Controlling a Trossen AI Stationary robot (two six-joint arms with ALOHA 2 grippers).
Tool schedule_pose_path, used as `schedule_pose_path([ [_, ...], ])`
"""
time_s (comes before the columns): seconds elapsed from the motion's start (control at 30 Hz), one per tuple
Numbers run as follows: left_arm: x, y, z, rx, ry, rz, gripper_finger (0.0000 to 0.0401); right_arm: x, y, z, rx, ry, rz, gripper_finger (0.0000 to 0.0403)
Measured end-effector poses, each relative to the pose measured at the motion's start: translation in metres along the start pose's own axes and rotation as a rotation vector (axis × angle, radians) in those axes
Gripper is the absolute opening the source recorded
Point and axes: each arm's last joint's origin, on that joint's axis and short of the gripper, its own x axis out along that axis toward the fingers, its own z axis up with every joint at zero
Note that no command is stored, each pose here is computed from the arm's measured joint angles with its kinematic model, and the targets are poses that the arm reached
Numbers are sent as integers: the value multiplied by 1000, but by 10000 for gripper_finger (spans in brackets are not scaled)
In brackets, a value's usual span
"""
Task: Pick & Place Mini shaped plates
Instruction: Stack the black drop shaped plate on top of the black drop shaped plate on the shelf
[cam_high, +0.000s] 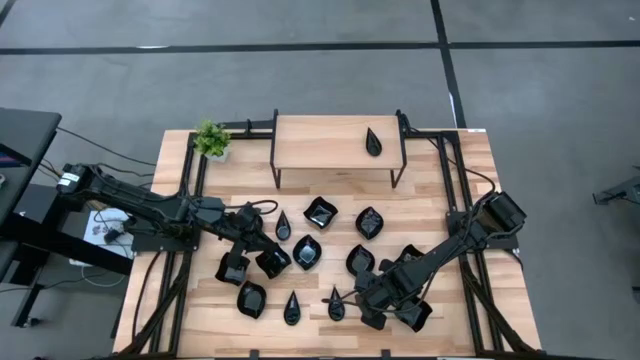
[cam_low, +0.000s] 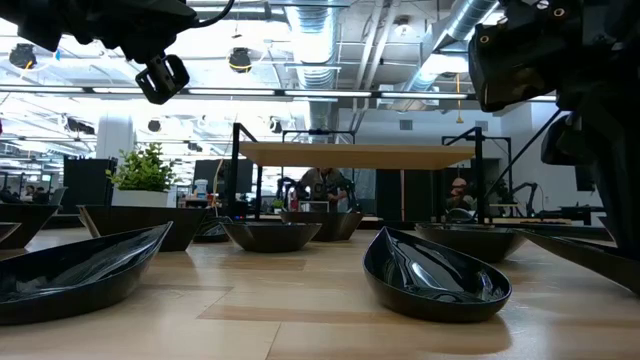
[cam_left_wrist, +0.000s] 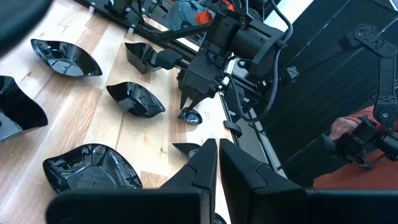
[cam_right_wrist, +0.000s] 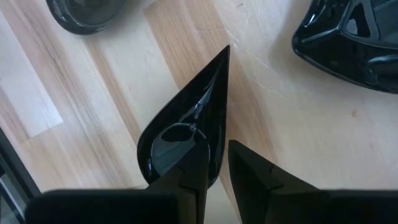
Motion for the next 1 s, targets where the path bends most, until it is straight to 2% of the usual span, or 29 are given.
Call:
schedule_pose_path([
  [0.43, 0, 0, 0, 0, 0, 0, 19, 0, 0, 0, -1, -5, -4, 58],
  [1.0, 0, 0, 0, 0, -1, 0, 19, 0, -1, 1, -79, -31, -23, 58],
])
